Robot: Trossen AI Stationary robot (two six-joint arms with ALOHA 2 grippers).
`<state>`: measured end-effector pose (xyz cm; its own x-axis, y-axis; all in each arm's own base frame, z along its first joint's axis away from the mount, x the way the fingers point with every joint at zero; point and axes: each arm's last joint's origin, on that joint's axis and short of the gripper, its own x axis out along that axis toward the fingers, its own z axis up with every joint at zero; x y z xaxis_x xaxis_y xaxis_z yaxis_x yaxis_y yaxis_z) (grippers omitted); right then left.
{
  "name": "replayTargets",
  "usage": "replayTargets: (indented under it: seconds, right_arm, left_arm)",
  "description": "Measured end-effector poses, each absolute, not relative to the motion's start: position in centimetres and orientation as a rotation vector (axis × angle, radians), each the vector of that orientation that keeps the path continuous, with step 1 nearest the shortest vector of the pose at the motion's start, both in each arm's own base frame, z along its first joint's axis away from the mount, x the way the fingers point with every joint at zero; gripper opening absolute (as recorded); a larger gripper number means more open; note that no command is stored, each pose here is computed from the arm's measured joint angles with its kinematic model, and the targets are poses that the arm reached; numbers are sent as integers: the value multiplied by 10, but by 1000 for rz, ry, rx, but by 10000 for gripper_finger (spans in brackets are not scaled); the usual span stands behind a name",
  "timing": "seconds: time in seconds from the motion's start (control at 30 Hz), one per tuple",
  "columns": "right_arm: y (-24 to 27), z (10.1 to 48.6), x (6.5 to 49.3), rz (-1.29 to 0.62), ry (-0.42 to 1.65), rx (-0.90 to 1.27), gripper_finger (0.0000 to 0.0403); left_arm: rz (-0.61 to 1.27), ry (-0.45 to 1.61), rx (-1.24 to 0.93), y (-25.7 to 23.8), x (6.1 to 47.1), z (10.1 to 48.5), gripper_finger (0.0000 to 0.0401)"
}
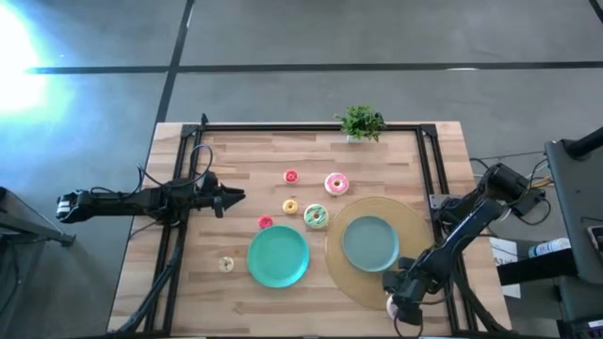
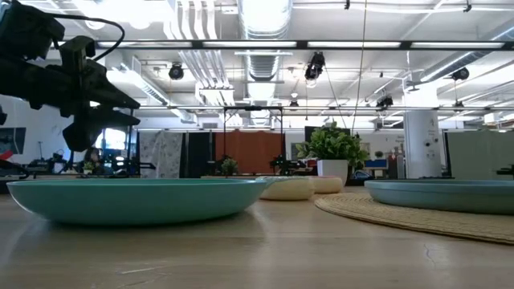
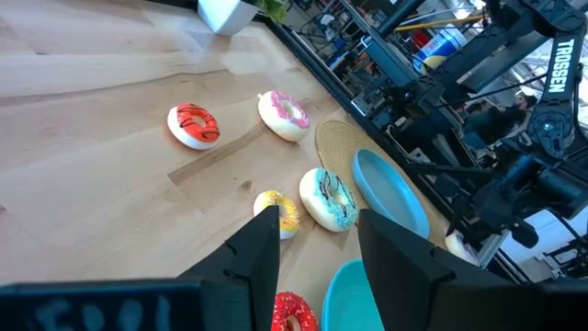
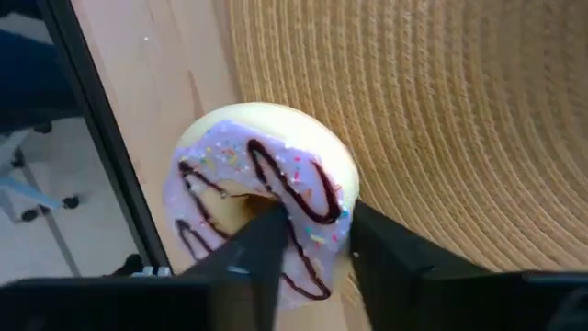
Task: Pick & Place donuts
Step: Put the large violet donut on the blue plate
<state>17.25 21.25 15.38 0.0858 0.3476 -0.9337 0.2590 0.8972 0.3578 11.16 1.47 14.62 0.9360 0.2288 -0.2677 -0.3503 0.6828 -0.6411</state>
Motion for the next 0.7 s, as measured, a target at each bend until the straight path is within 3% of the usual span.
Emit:
replayTargets:
  seconds: [0.13,0.2,0.37,0.47,0.7]
  right_arm:
    - [212,167,174,24,1468,546,28]
    - [206,179,173,-56,1427,548,18]
    - [165,210,164,-404,1342,607,17]
    - [133,211,158,-580,1280,780,18]
    - [92,196,153,-652,1137,1033,80]
  left_arm:
    - [327,171,-753,15,112,146,123]
    - [327,171,-753,15,112,146,123]
    - [327,171,-752,15,112,146,123]
    - [326,171,-753,15,112,146,123]
    - [326,171,-752,15,112,146,123]
